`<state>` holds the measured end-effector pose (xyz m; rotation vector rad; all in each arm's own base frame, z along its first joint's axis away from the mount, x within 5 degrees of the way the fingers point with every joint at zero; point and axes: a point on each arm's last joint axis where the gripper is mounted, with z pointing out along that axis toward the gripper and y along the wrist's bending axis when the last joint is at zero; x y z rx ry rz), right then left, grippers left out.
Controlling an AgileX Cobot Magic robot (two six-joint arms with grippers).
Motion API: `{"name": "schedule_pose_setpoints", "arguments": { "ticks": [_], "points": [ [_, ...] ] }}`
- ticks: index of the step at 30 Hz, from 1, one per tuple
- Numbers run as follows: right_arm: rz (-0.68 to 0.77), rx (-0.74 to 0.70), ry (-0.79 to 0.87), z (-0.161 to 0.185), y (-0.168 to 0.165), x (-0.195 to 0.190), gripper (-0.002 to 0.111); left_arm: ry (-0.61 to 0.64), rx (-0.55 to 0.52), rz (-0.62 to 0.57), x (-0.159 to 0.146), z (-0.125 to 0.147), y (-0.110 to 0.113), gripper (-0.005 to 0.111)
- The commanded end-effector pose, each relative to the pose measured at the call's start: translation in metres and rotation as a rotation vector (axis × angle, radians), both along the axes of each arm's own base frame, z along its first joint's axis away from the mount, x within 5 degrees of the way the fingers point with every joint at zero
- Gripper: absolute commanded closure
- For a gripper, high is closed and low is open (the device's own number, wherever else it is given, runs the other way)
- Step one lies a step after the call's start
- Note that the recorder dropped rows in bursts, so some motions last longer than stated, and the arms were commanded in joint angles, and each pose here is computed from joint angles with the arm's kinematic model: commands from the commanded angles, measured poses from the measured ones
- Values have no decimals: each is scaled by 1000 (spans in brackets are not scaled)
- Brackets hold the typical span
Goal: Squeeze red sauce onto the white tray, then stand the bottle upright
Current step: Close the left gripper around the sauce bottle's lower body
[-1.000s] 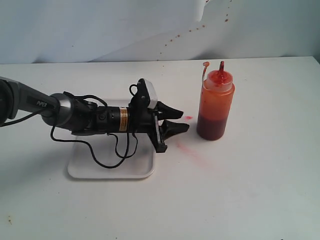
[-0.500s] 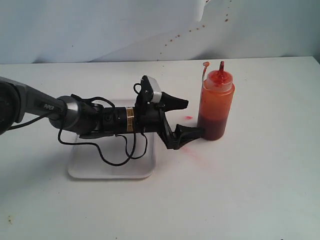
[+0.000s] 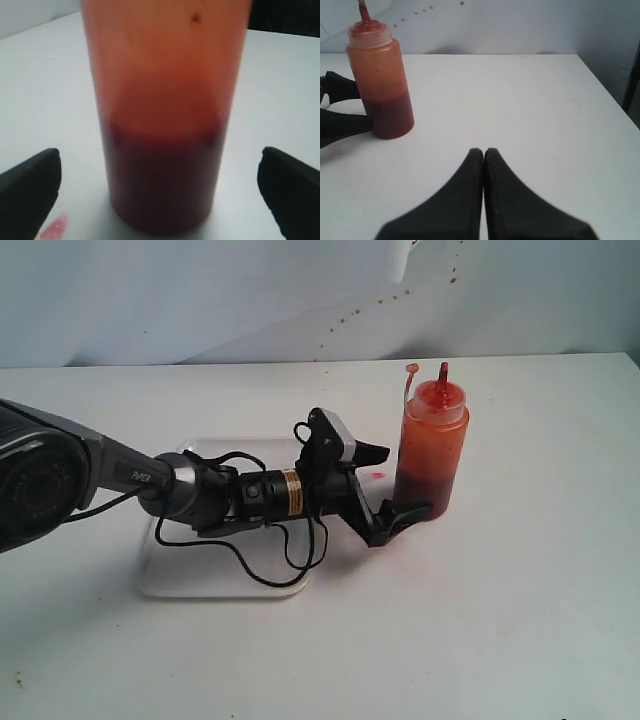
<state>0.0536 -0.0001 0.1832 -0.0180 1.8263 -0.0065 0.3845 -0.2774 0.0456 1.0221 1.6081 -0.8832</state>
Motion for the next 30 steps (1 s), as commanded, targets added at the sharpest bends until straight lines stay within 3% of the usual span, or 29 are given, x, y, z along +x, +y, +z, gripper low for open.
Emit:
{"name": "schedule_pose_setpoints", "arguments": {
  "ticks": [1,12,30],
  "points": [
    [-5,-4,-1,-1,0,0,108,-22,47,21,3,6,-17,3],
    [-5,-4,-1,-1,0,0,108,35,58,25,4,-9,-44,3],
    [-5,-4,-1,-1,0,0,108,40,63,64,11,-11,-45,3]
  ]
}}
